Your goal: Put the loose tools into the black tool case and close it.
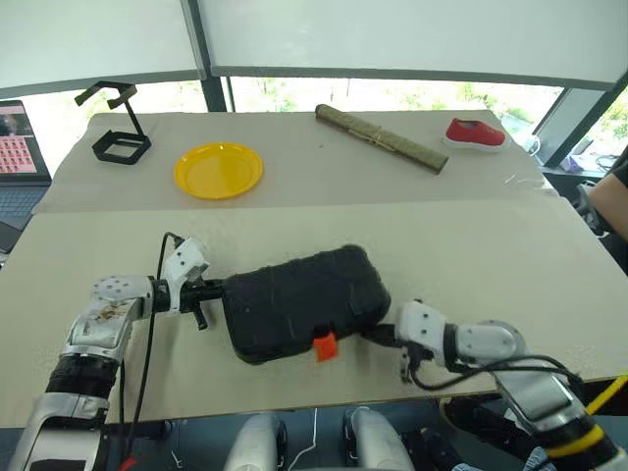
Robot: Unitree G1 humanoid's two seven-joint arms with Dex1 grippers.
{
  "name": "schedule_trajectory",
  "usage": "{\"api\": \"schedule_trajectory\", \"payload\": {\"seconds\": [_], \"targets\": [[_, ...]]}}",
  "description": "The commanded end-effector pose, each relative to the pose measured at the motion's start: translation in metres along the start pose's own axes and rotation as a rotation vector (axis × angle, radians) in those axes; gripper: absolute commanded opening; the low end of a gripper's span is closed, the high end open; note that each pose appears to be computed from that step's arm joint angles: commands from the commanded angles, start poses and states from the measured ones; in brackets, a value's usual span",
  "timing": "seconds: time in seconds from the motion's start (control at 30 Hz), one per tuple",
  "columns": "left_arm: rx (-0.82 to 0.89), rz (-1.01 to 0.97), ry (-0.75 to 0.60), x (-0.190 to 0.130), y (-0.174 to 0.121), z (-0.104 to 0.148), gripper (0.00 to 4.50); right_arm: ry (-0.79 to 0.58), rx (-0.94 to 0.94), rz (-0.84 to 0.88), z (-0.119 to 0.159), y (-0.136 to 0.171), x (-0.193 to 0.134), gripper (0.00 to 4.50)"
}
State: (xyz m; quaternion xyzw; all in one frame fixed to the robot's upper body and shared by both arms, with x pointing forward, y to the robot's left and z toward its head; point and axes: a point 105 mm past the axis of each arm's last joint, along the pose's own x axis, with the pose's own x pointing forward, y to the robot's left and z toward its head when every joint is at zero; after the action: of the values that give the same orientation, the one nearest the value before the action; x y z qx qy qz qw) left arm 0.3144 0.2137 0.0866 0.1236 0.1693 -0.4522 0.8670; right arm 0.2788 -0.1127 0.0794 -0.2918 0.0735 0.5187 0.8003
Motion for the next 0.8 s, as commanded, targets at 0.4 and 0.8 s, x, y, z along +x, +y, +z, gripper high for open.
{"api": "schedule_trajectory", "payload": {"seconds": [0.4,0.8], "targets": [[-0.086,0.220,-0.280,-0.041,0.010,0.045,0.04,-0.079,-0.038,-0.123,0.015,-0.054,-0.014,0.00],[0.111,-0.249,-0.215,0.026,-0.043,0.105,0.04,-0.068,0.107,0.094,0.024,0.016,-0.027,0.00]]}}
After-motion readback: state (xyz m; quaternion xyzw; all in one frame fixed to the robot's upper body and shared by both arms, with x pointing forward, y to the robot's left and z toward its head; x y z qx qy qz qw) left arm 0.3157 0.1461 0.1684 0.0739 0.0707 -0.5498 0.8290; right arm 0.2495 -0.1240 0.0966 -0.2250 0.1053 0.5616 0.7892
